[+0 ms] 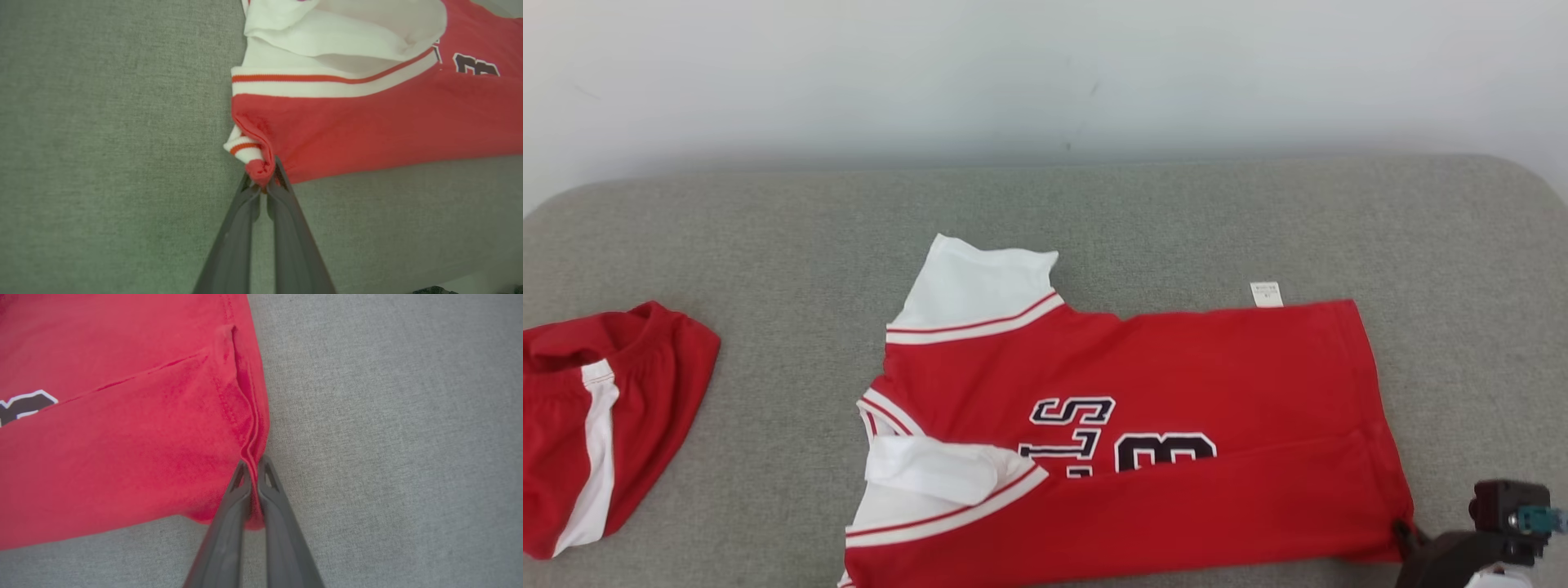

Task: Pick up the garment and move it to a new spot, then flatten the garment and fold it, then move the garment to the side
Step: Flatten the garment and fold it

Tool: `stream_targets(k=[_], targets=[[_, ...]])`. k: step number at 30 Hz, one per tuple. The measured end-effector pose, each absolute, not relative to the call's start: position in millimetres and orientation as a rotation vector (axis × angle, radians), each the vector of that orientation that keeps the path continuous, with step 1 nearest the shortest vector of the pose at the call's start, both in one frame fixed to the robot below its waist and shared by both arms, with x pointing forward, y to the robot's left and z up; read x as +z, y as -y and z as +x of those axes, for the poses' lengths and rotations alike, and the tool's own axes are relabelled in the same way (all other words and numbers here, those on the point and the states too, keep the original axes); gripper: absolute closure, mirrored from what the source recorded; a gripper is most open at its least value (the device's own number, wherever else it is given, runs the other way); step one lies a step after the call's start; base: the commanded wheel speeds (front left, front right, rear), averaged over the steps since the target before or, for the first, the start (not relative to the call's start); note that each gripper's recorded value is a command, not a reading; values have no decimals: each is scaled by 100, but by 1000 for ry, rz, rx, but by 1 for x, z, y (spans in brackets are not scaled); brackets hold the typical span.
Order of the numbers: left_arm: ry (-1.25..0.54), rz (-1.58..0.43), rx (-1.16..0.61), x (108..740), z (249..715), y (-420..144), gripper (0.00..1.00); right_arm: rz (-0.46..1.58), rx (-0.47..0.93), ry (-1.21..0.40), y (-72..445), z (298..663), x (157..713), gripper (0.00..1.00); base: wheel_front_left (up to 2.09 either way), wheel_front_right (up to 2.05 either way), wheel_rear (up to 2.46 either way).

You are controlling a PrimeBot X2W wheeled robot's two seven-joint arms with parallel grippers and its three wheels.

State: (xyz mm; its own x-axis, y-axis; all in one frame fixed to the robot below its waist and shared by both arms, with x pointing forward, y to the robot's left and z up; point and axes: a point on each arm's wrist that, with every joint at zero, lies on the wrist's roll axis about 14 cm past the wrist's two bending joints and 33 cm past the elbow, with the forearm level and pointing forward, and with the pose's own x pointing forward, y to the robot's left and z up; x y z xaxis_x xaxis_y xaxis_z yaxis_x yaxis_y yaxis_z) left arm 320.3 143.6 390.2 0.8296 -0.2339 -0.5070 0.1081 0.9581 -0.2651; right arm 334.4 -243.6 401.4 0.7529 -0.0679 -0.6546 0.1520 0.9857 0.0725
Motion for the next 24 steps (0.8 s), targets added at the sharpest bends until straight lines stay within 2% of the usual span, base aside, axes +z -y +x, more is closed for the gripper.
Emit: stream_targets(k=[1, 2, 3, 4, 13, 20, 24], targets=[[-571, -239, -179, 390, 317, -144, 100, 132, -121, -717, 243, 331, 399, 100, 0, 0, 0], [-579, -245, -175, 389, 313, -144, 100, 138, -119, -724, 242, 327, 397, 87, 0, 0, 0], [-584, -247, -174, 389, 310, -144, 71, 144, -115, -731, 240, 324, 396, 4, 0, 0, 0], [-583, -247, -171, 389, 309, -144, 0, 148, -113, -736, 239, 322, 394, 0, 0, 0, 0], [-558, -232, -148, 400, 314, -154, 0, 123, -83, -673, 233, 330, 415, 0, 0, 0, 0], [-359, -106, -199, 469, 391, -159, 0, 73, -32, -532, 232, 376, 462, 0, 0, 0, 0], [-349, -96, -247, 487, 438, -140, 0, 51, -5, -477, 229, 410, 480, 0, 0, 0, 0]])
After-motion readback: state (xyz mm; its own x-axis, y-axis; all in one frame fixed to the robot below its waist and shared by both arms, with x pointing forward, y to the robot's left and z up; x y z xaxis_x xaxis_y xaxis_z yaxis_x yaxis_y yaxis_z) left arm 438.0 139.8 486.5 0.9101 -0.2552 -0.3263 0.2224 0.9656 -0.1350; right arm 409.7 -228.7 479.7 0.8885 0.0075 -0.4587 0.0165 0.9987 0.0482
